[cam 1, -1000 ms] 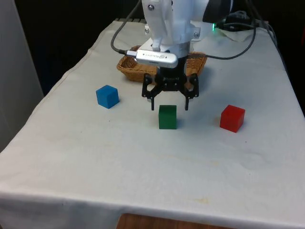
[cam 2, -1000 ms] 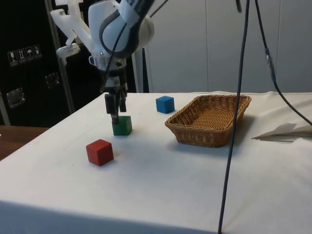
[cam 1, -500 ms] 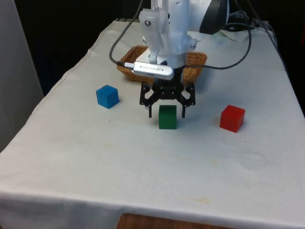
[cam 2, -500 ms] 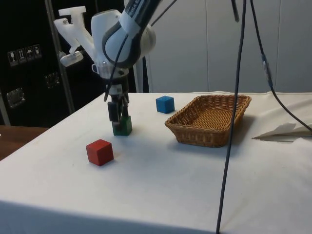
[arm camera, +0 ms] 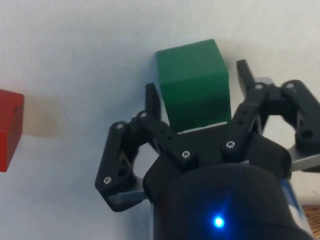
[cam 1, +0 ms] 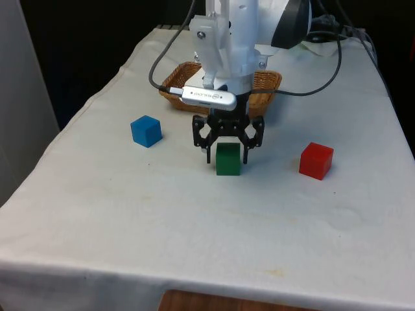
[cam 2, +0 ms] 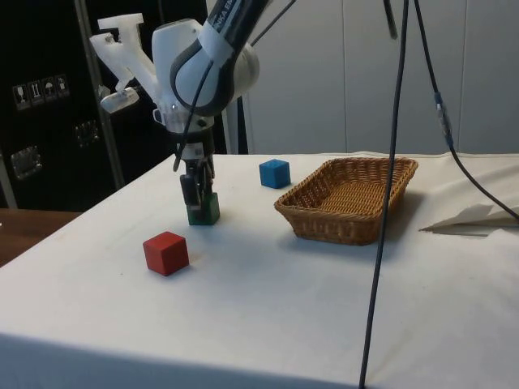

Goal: Pick up the blue cube and place it into the basket.

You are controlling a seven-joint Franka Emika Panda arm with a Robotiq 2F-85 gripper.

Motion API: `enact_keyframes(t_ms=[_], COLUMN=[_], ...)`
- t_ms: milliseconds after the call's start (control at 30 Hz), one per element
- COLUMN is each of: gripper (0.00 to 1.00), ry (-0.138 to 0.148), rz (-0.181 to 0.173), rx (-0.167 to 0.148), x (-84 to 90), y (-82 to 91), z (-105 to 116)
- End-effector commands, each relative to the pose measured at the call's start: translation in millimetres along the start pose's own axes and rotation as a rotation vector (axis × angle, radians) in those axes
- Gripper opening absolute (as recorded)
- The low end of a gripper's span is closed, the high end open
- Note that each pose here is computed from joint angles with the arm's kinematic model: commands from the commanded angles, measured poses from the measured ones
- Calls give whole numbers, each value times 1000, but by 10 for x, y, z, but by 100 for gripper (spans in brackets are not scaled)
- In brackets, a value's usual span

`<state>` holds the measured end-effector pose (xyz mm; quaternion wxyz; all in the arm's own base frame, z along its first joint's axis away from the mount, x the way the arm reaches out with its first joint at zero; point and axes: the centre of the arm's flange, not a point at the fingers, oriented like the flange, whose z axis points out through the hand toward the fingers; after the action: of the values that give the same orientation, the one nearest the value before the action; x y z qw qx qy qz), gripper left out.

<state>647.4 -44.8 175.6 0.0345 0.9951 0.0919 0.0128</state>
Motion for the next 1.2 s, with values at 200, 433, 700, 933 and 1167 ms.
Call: enact_keyframes(t_ms=[200,433,700,933,1167], gripper=[0,0,0,0,0], ry=[2,1,1,4,21], rz=[1,2,1,3,8], rx=[-2,-3,-3,-4,-3], x=[1,1,0,-15,-60], y=[6,6,0,1,11], z=[-2,-3,-19,-84,-268])
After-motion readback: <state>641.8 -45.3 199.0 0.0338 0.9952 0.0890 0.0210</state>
